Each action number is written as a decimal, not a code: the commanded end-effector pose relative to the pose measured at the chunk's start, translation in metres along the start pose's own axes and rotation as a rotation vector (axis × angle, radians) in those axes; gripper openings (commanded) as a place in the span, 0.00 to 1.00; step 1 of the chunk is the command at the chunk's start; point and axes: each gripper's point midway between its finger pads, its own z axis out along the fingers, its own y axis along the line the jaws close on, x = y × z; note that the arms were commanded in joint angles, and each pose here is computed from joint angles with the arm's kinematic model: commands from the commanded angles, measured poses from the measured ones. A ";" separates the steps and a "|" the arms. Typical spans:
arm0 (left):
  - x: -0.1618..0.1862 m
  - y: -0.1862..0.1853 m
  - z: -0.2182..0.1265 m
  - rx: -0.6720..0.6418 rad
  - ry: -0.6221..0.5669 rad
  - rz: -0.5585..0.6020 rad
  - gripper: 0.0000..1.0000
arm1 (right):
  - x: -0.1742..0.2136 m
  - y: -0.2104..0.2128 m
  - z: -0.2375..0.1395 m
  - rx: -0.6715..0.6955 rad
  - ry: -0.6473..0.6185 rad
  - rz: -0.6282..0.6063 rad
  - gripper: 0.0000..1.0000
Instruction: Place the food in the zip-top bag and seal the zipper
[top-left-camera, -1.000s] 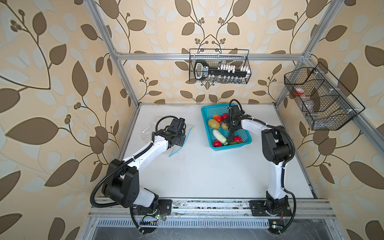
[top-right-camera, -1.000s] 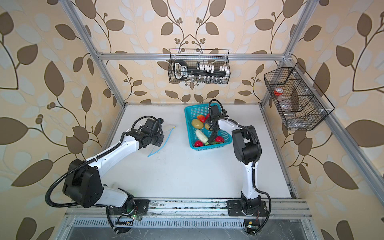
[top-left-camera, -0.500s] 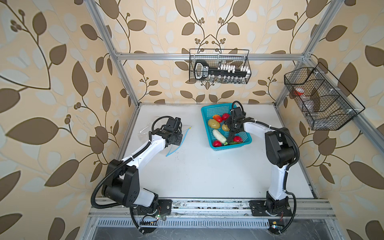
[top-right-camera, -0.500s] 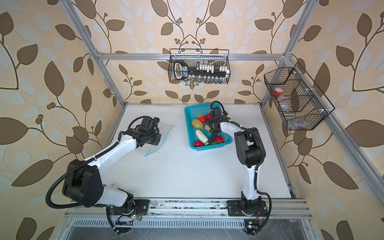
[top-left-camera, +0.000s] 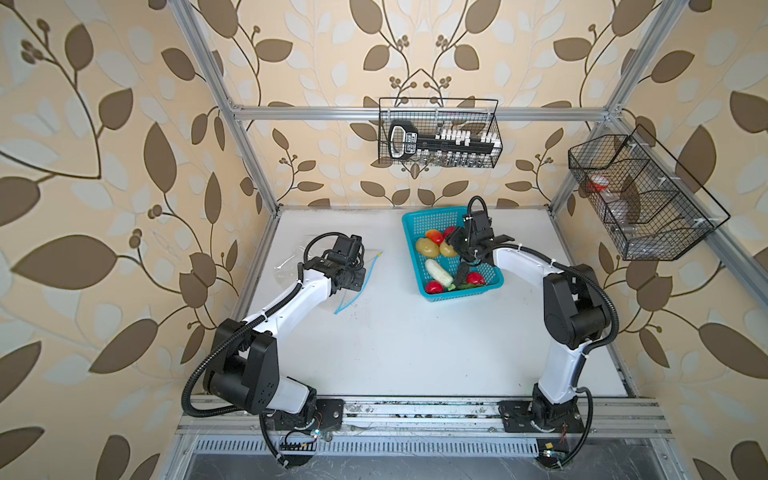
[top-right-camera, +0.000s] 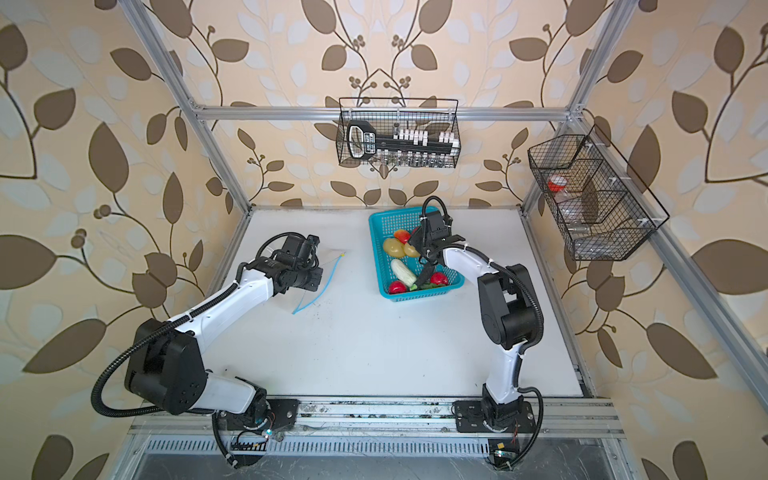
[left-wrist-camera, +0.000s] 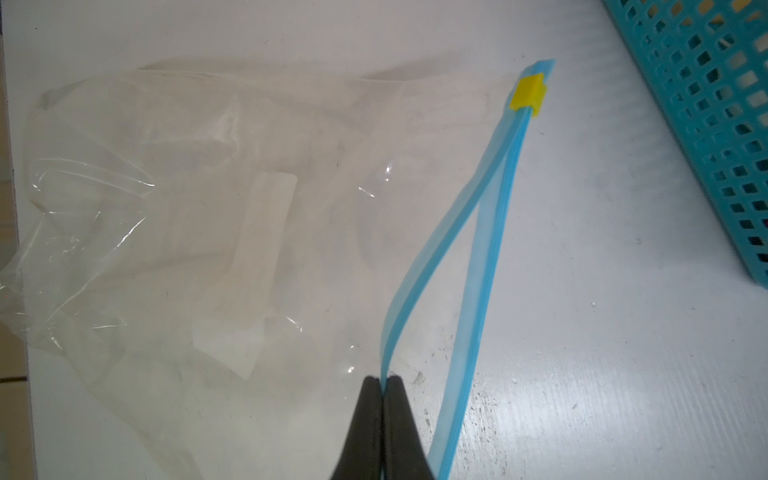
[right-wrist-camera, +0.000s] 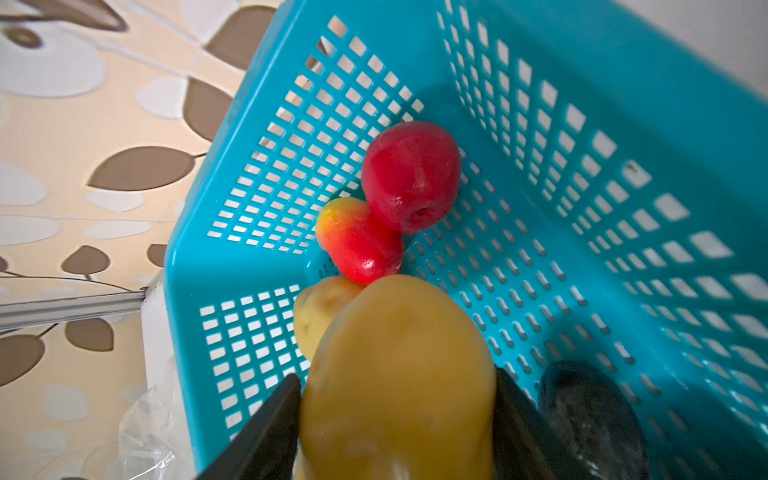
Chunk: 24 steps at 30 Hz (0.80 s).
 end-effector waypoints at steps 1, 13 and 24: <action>-0.012 0.000 -0.010 0.021 -0.028 -0.024 0.00 | 0.002 0.011 -0.018 -0.038 0.007 -0.030 0.38; -0.017 -0.004 -0.016 0.053 -0.033 -0.023 0.00 | 0.001 0.025 -0.054 -0.108 -0.036 -0.039 0.35; -0.028 -0.008 -0.017 0.069 -0.006 -0.015 0.00 | 0.009 0.015 -0.063 -0.122 -0.035 -0.071 0.34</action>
